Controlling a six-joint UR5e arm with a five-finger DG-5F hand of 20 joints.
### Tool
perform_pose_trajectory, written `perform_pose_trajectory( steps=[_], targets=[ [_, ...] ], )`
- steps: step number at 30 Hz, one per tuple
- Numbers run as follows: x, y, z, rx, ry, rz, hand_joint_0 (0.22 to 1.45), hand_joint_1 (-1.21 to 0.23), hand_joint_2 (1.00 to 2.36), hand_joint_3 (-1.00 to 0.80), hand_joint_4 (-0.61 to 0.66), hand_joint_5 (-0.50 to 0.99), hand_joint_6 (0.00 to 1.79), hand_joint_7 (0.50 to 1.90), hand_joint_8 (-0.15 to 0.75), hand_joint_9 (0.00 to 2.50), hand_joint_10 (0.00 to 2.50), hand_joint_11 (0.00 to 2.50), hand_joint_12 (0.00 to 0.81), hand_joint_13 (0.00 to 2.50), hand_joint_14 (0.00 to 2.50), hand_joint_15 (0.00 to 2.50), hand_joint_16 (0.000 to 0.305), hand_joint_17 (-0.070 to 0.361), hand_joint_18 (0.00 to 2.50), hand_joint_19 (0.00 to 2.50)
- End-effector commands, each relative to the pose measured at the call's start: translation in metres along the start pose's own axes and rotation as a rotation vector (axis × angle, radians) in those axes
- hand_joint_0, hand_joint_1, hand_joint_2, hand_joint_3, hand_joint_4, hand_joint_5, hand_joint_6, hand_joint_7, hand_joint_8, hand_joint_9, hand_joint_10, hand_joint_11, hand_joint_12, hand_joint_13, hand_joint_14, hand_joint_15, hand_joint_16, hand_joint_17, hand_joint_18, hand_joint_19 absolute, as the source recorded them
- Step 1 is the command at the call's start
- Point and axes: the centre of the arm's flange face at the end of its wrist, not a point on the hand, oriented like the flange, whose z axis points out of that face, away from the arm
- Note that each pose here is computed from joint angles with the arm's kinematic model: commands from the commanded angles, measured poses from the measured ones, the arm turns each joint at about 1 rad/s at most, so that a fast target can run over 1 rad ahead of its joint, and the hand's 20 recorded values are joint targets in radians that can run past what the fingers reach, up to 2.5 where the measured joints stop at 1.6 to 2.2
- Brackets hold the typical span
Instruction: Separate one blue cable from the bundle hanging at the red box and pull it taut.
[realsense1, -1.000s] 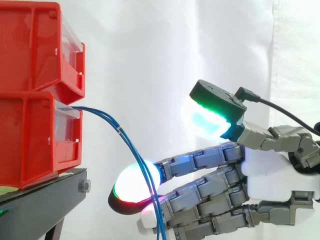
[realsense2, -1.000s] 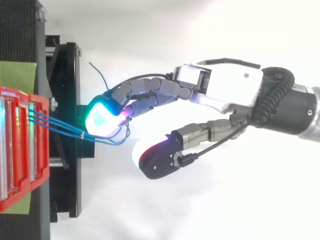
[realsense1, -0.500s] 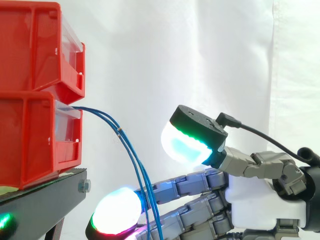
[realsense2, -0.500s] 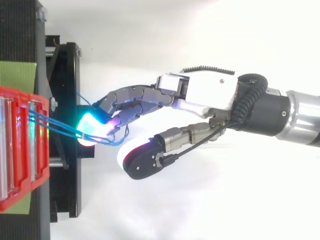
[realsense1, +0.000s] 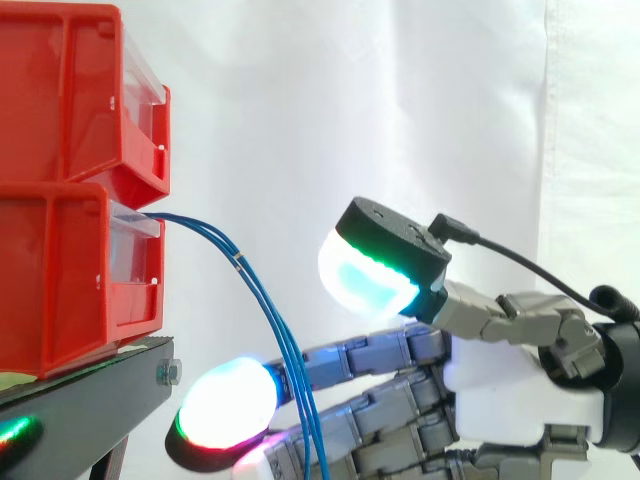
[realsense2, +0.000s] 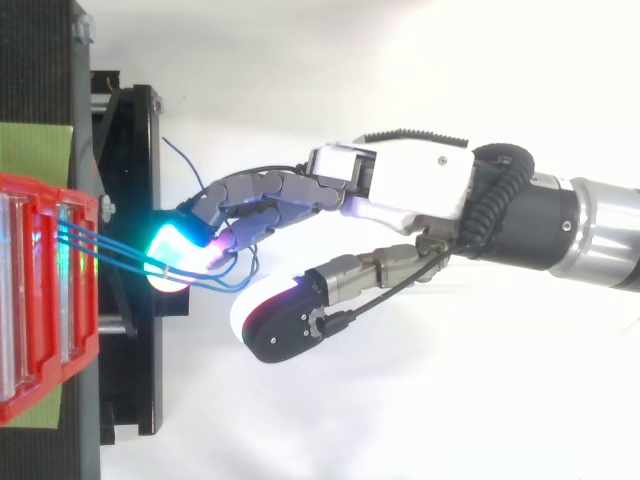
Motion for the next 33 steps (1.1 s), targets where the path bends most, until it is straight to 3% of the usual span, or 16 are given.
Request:
perform_pose_trajectory(
  steps=[1,2,3,7,19,28,30,33],
  targets=[
    [-0.003,0.018,0.000,-0.018,0.000,-0.003,0.55,-0.56,1.00,-0.47,0.32,-0.16,0.50,0.87,0.304,0.53,0.01,0.17,0.278,0.33,0.00,0.00,0.033,0.074,0.23,0.11],
    [-0.005,0.034,0.000,-0.038,0.002,-0.016,0.55,-0.57,1.00,-0.46,0.32,-0.15,0.50,0.86,0.304,0.54,0.01,0.18,0.277,0.34,0.00,0.00,0.033,0.073,0.24,0.11],
    [-0.003,0.041,0.000,-0.046,0.004,-0.024,0.56,-0.57,1.00,-0.46,0.32,-0.15,0.50,0.87,0.303,0.54,0.01,0.17,0.278,0.34,0.00,0.00,0.032,0.073,0.25,0.10],
    [-0.004,0.054,-0.001,-0.059,0.001,-0.054,0.56,-0.59,1.00,-0.46,0.32,-0.15,0.50,0.88,0.302,0.54,0.01,0.17,0.275,0.34,0.00,0.00,0.032,0.073,0.25,0.10],
    [-0.001,0.054,0.000,-0.068,-0.014,-0.058,0.59,-0.62,1.01,-0.45,0.32,-0.13,0.50,0.95,0.296,0.56,0.01,0.17,0.268,0.36,0.00,0.00,0.031,0.071,0.27,0.10],
    [0.002,0.054,-0.001,-0.065,-0.012,-0.057,0.61,-0.63,1.01,-0.36,0.23,-0.10,0.50,1.18,0.294,0.58,0.01,0.19,0.263,0.37,0.00,0.00,0.031,0.069,0.28,0.12],
    [0.002,0.054,-0.001,-0.067,-0.012,-0.052,0.62,-0.69,1.01,-0.34,0.16,-0.10,0.50,1.31,0.297,0.58,0.01,0.21,0.265,0.38,0.00,0.00,0.031,0.069,0.29,0.12],
    [0.006,0.053,-0.001,-0.062,-0.013,-0.041,0.62,-0.73,1.01,-0.33,0.14,-0.14,0.61,1.18,0.292,0.59,0.01,0.23,0.267,0.39,0.00,0.00,0.030,0.069,0.31,0.11]
  ],
)
